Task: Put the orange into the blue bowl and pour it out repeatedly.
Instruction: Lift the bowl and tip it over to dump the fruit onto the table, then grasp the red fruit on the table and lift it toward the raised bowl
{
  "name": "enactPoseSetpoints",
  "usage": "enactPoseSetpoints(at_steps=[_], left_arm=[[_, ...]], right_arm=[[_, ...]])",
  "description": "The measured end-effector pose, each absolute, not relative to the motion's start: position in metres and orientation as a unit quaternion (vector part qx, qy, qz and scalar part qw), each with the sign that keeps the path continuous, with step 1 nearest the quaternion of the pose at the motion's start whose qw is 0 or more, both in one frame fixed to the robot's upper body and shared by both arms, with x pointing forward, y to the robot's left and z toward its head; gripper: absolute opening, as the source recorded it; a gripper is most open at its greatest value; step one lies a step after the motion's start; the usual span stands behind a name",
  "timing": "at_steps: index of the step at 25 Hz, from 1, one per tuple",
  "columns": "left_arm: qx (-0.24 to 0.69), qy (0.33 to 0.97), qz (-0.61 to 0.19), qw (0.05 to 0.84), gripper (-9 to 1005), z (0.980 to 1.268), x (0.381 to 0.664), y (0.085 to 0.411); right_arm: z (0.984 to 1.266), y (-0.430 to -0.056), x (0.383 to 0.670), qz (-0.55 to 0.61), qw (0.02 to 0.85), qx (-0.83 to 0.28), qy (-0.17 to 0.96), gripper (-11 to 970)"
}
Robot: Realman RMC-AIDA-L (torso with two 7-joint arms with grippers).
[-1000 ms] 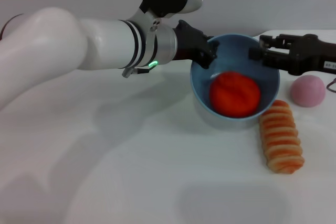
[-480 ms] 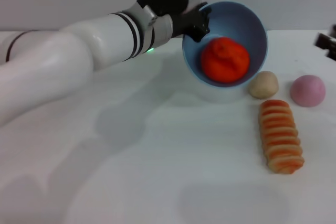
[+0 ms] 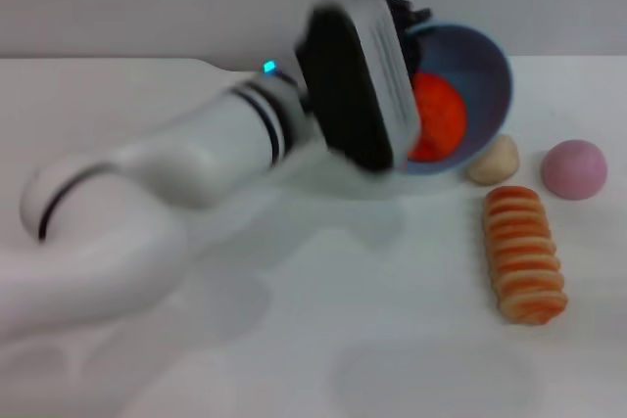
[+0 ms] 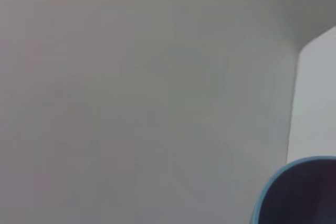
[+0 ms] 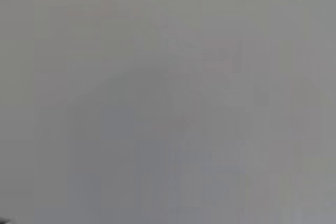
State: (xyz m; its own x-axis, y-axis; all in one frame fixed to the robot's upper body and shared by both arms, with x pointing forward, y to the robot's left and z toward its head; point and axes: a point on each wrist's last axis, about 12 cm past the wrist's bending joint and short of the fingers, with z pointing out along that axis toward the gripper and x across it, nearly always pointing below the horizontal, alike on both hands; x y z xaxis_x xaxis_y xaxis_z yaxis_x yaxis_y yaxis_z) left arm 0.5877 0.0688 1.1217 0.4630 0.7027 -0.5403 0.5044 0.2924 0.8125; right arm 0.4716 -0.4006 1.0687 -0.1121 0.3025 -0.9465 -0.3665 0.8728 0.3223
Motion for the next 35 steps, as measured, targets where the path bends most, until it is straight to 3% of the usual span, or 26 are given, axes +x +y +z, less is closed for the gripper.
enactPoseSetpoints(at_steps=[7, 17, 20, 21, 22, 23, 26, 28, 29, 30, 35], left_arm=[[0.641, 0.34, 0.185, 0.663, -1, 1.107, 0.544, 0.065], [0.629, 0.288, 0.249, 0.678, 0, 1.1, 0.524, 0.076], [0.609, 0.322, 0.238, 0.684, 0, 1.101, 0.526, 0.08], [0.592, 0.353, 0.227, 0.688, 0, 1.103, 0.53, 0.082], [0.554, 0.423, 0.197, 0.689, 0, 1.109, 0.542, 0.085], [0.554, 0.423, 0.197, 0.689, 0, 1.109, 0.542, 0.085], [0.504, 0.525, 0.138, 0.672, 0, 1.117, 0.564, 0.091], [0.471, 0.599, 0.072, 0.644, 0, 1.122, 0.581, 0.097], [0.471, 0.599, 0.072, 0.644, 0, 1.122, 0.581, 0.097], [0.44, 0.651, 0.001, 0.619, 0, 1.129, 0.596, 0.102], [0.368, 0.725, -0.127, 0.569, 0, 1.139, 0.621, 0.115]], right_arm=[[1.065, -0.396, 0.476, 0.25, 0.674, -0.012, 0.695, 552], [1.068, -0.39, 0.487, 0.258, 0.676, -0.02, 0.69, 551], [1.069, -0.389, 0.489, 0.263, 0.677, -0.018, 0.687, 551], [1.07, -0.388, 0.49, 0.266, 0.677, -0.018, 0.686, 551], [1.071, -0.386, 0.493, 0.274, 0.675, -0.016, 0.685, 551], [1.071, -0.386, 0.493, 0.274, 0.675, -0.016, 0.685, 551], [1.073, -0.386, 0.496, 0.293, 0.666, -0.001, 0.686, 551], [1.076, -0.389, 0.499, 0.312, 0.657, 0.015, 0.687, 551], [1.079, -0.391, 0.5, 0.322, 0.651, 0.02, 0.687, 551], [1.081, -0.392, 0.502, 0.338, 0.641, 0.025, 0.688, 551], [1.097, -0.386, 0.514, 0.398, 0.581, -0.012, 0.71, 552]])
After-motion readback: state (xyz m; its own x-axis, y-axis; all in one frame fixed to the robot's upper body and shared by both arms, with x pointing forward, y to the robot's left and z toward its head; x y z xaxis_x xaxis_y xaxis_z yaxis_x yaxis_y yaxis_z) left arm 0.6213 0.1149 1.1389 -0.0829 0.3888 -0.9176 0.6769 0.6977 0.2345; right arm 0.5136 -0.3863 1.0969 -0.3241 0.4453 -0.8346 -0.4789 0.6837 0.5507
